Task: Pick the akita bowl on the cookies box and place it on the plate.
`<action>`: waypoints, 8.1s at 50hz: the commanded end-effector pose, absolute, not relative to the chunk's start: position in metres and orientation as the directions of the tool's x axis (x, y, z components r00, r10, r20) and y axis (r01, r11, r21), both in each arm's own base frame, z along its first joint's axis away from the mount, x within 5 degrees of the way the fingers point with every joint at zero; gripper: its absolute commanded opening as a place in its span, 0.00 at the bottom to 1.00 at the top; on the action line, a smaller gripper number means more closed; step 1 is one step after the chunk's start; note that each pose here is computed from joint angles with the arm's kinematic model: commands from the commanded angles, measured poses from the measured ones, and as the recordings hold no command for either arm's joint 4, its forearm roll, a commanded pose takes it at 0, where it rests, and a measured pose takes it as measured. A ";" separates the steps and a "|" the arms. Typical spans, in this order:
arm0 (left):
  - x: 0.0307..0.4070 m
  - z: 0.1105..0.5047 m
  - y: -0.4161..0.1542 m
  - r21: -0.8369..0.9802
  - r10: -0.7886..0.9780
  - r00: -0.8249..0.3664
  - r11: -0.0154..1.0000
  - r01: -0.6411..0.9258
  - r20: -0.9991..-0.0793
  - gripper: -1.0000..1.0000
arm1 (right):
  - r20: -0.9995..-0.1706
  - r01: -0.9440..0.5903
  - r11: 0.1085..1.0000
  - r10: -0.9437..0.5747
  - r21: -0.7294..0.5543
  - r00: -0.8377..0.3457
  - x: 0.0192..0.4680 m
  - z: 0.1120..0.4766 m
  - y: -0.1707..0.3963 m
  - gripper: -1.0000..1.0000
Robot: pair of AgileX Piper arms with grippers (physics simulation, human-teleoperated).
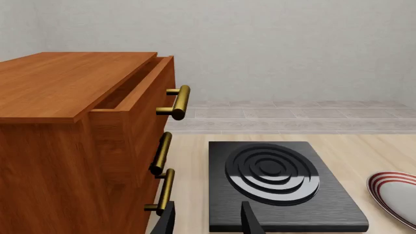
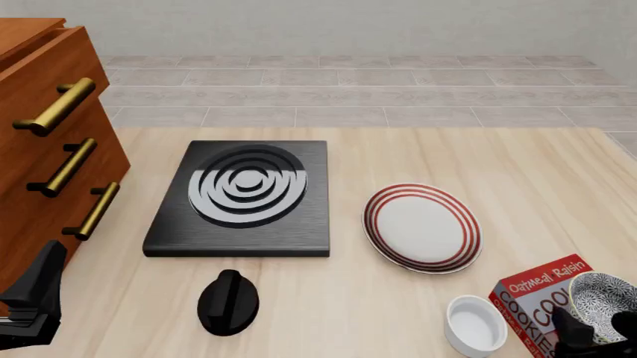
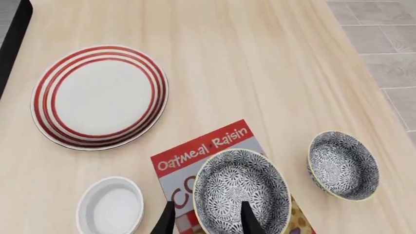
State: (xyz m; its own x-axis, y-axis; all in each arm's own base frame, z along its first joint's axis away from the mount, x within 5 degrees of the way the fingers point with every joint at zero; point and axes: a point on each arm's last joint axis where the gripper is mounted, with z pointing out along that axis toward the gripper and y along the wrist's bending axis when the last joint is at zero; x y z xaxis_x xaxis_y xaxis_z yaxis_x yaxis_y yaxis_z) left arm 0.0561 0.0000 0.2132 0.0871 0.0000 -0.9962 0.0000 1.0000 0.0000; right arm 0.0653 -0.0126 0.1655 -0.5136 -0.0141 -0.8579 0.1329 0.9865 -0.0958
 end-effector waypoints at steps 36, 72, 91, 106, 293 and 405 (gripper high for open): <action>0.056 0.213 0.000 0.000 0.000 0.087 1.000 0.000 -0.996 1.00 | -0.832 0.119 0.988 -0.013 -0.095 -0.554 0.086 0.162 -0.016 1.00; 0.056 0.213 0.000 0.000 0.000 0.087 1.000 0.000 -0.996 1.00 | -0.814 0.110 0.992 0.016 -0.058 -0.581 0.102 0.155 -0.016 0.00; 0.056 0.213 0.000 0.000 0.000 0.087 1.000 0.000 -0.996 1.00 | -0.840 0.066 0.990 -0.066 -0.121 -0.539 0.091 0.163 -0.013 0.00; 0.056 0.213 0.000 0.000 0.000 0.087 1.000 0.000 -0.996 1.00 | -0.861 -0.027 0.960 -0.262 -0.279 -0.436 0.096 0.176 -0.010 0.00; 0.056 0.213 0.000 0.000 0.000 0.087 1.000 0.000 -0.996 1.00 | -0.827 -0.462 0.847 -0.444 -0.262 -0.345 0.254 0.172 0.091 0.00; 0.056 0.213 0.000 0.000 0.000 0.087 1.000 0.000 -0.996 1.00 | -0.804 -0.463 0.862 -0.420 -0.207 -0.422 0.274 0.136 0.100 0.00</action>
State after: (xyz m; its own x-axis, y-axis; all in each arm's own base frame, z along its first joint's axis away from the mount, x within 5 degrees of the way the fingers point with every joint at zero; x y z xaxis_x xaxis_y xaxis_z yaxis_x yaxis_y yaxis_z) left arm 0.0561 0.0000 0.2132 0.0871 0.0000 -0.9962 0.0000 1.0000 0.0000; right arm 0.2719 0.0992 0.1376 -0.4194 -0.4205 -0.8045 -0.4622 0.8617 -0.2094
